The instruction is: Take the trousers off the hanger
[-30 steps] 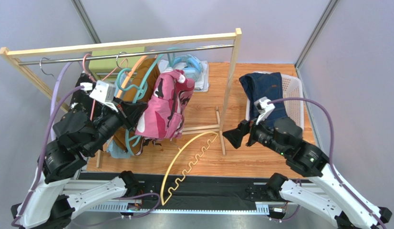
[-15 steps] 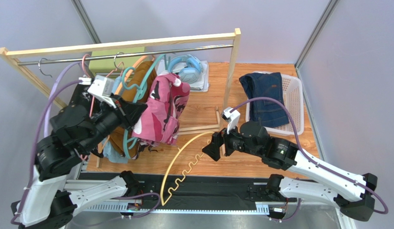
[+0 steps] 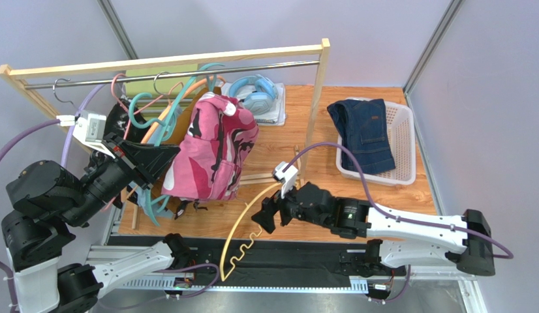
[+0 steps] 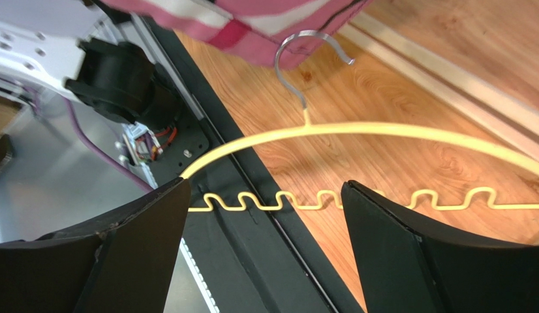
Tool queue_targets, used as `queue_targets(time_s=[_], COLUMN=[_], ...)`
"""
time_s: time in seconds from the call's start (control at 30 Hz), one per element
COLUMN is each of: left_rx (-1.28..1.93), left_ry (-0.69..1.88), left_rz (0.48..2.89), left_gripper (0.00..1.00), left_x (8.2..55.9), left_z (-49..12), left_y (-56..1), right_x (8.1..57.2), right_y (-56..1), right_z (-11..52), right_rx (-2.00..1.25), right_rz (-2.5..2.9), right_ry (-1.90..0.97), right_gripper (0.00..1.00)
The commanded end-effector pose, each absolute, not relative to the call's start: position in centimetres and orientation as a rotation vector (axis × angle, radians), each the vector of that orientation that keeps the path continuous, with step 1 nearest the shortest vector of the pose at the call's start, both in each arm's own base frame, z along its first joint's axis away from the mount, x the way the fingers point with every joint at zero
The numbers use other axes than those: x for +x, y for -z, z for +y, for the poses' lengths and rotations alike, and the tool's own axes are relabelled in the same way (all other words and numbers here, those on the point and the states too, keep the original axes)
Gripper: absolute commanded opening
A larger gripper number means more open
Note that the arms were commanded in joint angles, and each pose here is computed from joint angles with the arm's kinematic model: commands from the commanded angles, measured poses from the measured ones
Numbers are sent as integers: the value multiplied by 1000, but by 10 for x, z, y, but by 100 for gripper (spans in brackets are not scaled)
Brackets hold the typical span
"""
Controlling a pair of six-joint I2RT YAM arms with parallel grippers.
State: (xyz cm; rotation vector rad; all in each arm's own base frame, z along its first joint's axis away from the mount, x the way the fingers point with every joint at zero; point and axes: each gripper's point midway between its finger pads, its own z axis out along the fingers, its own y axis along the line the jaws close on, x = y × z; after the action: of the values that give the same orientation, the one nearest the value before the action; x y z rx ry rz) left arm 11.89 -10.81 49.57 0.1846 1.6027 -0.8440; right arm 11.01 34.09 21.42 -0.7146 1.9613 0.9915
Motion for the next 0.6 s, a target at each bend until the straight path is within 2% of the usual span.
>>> queue_targets(time_s=[0.0, 0.13, 0.27, 0.5, 0.57], left_rx=[48, -34, -128, -229, -222], left_ry=[1080, 1138, 1156, 1097, 1101], left_rz=[1273, 1309, 1356, 1394, 1417], left_gripper=[0, 0, 0, 0, 0], left_x=[92, 87, 91, 100, 99], left_z=[-87, -79, -74, -61, -64], left_y=[-600, -605, -594, -574, -568], right_x=[115, 101, 101, 86, 89], right_y=[-237, -247, -282, -349, -351], right_z=[363, 364, 357, 372, 379], right_rx=[-658, -774, -781, -841, -843], right_rz=[1868, 1768, 1635, 1452, 1470], right_ry=[-941, -827, -750, -831, -795], right_gripper=[91, 92, 95, 96, 96])
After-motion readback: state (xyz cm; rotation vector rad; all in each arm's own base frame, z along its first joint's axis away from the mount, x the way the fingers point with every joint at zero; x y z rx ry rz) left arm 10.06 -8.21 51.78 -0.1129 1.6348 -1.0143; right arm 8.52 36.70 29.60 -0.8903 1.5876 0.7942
